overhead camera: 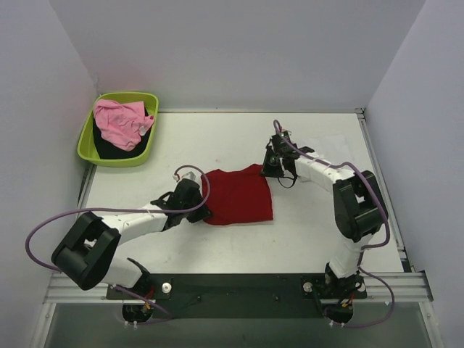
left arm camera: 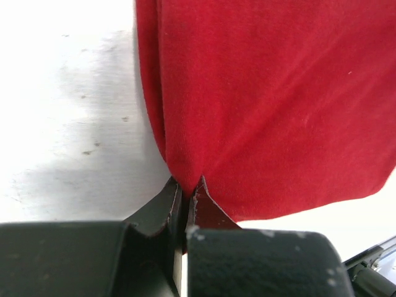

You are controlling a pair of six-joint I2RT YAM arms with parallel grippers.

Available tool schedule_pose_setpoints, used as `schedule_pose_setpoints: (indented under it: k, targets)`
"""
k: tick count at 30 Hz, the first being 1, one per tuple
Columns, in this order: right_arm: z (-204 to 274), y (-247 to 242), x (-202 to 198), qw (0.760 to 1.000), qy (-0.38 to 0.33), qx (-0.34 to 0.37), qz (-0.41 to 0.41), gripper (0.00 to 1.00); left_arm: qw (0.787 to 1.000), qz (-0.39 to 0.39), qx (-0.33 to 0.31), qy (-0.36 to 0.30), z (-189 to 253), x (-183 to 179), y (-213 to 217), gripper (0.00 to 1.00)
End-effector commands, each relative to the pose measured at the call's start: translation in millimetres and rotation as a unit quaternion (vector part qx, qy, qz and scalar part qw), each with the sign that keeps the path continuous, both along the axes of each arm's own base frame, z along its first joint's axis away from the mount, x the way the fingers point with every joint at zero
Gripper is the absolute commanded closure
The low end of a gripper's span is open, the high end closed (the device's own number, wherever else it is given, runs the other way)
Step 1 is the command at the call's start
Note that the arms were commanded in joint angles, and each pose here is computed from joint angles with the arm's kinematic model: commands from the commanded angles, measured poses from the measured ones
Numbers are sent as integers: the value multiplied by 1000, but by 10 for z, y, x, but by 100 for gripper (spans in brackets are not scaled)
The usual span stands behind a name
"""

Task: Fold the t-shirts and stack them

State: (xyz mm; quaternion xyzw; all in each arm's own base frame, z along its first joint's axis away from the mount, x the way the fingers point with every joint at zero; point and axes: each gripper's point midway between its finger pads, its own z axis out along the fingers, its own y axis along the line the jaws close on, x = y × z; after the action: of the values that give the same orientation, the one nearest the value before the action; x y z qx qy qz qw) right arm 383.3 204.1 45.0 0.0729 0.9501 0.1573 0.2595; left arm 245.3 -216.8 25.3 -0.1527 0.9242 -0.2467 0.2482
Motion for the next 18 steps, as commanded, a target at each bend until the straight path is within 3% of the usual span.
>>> schedule_pose_setpoints:
  k: [1, 18]
  targets:
    - [660, -197, 256, 998, -67, 10, -19, 100, 999, -13, 30, -18, 227, 162, -68, 100]
    - [1539, -1088, 759, 985, -127, 38, -112, 100, 991, -80, -27, -107, 1243, 1019, -1205, 100]
